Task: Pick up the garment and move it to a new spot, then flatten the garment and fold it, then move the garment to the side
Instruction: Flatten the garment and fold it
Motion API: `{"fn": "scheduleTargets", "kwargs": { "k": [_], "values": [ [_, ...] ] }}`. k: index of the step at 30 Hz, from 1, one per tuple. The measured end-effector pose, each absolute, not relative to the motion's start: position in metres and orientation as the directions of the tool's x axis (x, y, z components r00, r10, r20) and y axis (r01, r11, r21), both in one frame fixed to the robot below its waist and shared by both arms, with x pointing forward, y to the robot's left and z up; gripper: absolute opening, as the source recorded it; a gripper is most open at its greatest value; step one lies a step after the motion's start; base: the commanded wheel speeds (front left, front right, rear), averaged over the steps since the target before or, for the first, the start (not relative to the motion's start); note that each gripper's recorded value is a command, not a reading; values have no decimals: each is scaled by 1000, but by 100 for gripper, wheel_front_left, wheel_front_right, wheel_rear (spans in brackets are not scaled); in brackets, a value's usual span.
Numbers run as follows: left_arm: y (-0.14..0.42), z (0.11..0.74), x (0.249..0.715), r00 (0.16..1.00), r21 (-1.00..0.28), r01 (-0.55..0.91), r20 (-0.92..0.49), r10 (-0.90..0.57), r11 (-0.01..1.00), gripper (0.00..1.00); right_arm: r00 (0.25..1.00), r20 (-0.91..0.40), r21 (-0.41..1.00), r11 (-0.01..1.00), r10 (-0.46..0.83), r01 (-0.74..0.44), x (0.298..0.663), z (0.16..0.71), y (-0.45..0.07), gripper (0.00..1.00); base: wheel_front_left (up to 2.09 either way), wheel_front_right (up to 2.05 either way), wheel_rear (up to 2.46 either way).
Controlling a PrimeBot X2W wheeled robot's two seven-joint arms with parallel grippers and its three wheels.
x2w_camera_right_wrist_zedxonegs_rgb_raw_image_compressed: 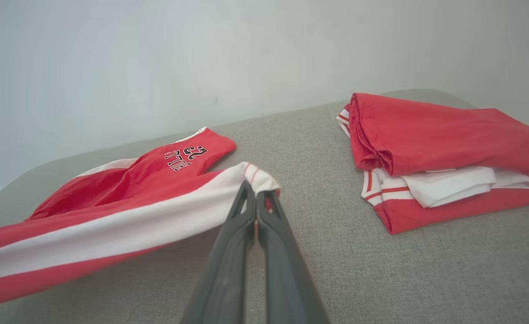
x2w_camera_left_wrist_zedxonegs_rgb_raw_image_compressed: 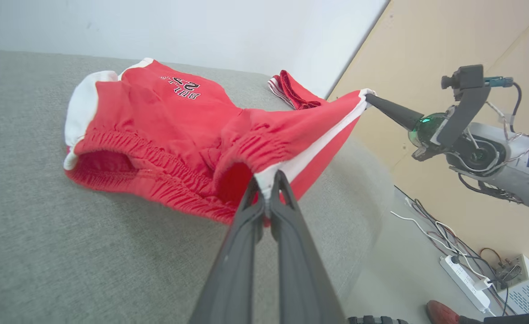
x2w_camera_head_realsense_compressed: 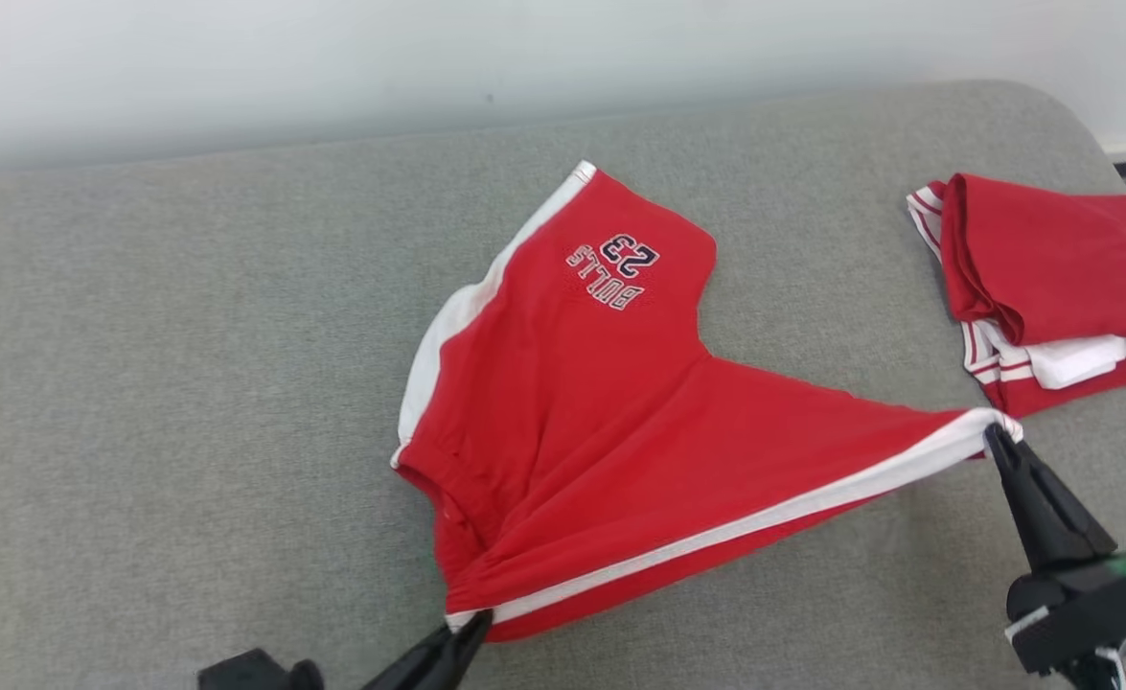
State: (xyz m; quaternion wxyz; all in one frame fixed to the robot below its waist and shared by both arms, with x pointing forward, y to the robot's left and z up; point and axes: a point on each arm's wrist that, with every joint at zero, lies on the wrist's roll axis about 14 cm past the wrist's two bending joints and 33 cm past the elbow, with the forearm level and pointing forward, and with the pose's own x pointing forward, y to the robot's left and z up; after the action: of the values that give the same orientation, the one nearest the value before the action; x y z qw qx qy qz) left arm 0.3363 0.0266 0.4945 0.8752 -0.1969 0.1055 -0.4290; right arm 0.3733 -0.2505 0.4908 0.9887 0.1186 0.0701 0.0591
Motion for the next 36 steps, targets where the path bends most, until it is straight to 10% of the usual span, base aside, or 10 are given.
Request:
{"fn": "scheduleTargets", "kwargs": {
  "k": [13, 31, 36],
  "values": [
    [8, 504, 399, 738, -729, 489, 53, -673, 479, 0, 970, -162, 172, 973, 182, -154, 492, 507, -217, 0, 0, 0, 0],
    [86, 463, 475, 934, -813, 187, -27, -358, 551, 0, 917, -217, 122, 942, 334, -314, 622, 475, -118, 0, 0, 0, 0],
    [92, 453, 482, 937, -799, 173, -46, -347, 575, 25, 898, -254, 117, 933, 359, -340, 639, 454, -97, 0, 0, 0, 0]
  ]
}}
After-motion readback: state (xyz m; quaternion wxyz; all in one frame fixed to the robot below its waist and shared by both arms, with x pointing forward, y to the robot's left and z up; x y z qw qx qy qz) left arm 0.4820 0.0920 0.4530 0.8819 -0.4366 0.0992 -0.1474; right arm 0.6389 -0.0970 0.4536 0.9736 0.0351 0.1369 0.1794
